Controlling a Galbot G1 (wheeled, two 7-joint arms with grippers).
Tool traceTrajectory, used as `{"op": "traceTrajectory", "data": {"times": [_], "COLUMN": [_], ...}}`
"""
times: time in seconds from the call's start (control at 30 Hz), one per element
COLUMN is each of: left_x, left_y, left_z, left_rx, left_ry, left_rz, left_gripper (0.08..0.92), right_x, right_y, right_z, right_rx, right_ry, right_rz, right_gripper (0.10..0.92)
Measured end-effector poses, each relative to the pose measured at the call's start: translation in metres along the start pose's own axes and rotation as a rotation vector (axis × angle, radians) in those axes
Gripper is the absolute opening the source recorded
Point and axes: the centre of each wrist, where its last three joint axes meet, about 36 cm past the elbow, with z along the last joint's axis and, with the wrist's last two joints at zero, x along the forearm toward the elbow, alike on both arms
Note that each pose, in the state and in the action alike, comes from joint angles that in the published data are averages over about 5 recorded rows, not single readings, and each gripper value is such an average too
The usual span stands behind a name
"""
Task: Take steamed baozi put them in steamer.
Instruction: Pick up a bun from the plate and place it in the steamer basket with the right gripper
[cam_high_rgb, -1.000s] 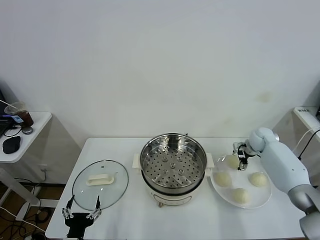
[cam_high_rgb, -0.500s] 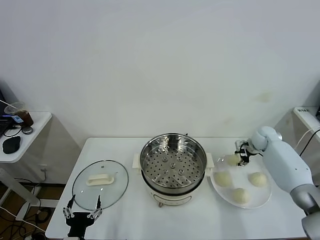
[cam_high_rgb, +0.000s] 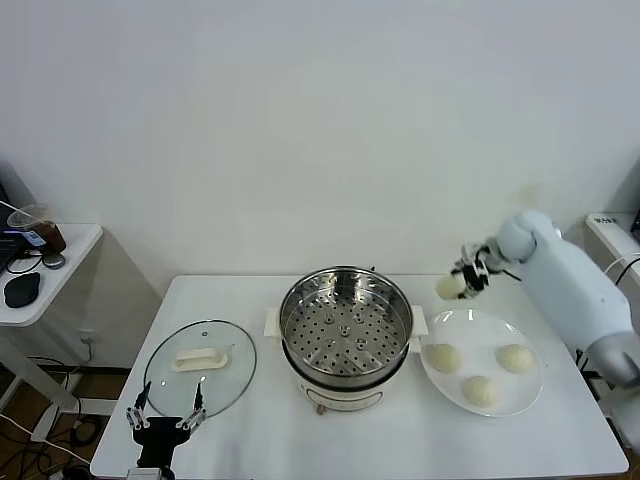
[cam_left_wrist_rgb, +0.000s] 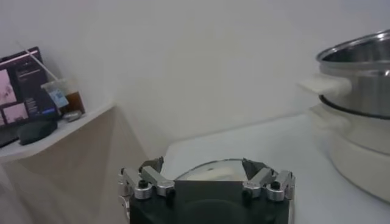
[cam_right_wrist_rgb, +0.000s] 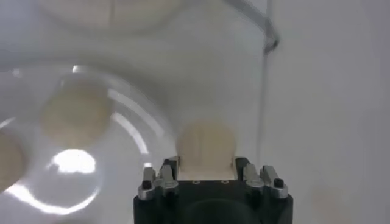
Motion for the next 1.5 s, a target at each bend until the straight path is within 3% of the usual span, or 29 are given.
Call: {"op": "traceTrajectory", "data": {"times": [0.27, 0.53, 0.87, 1.5], "left_x": [0.002, 0.006, 0.009, 0.008], "left_y": [-0.003, -0.005, -0.004, -0.007], "left_z": [-0.010, -0.017, -0.026, -0.027], "left_rx": [0.015, 0.030, 0.050, 0.064], "left_ry": [-0.022, -0.032, -0.046, -0.043], "left_rz": [-0.001, -0.006, -0.021, -0.027], "left_gripper": [0.823, 0.823, 0.823, 0.823], "right_x": [0.045, 0.051, 0.017, -0.042], "right_y": [-0.073, -0.105, -0.094, -0.062], "right_z": [-0.078, -0.180, -0.258, -0.288], "right_rx": [0.411, 0.802, 1.102, 1.260], "right_ry": [-0.159, -0.226, -0.181, -0.120], "right_rz": [0.002, -0.034, -0.144, -0.251], "right_gripper": [0.569, 0.570, 0.568, 0.569]}}
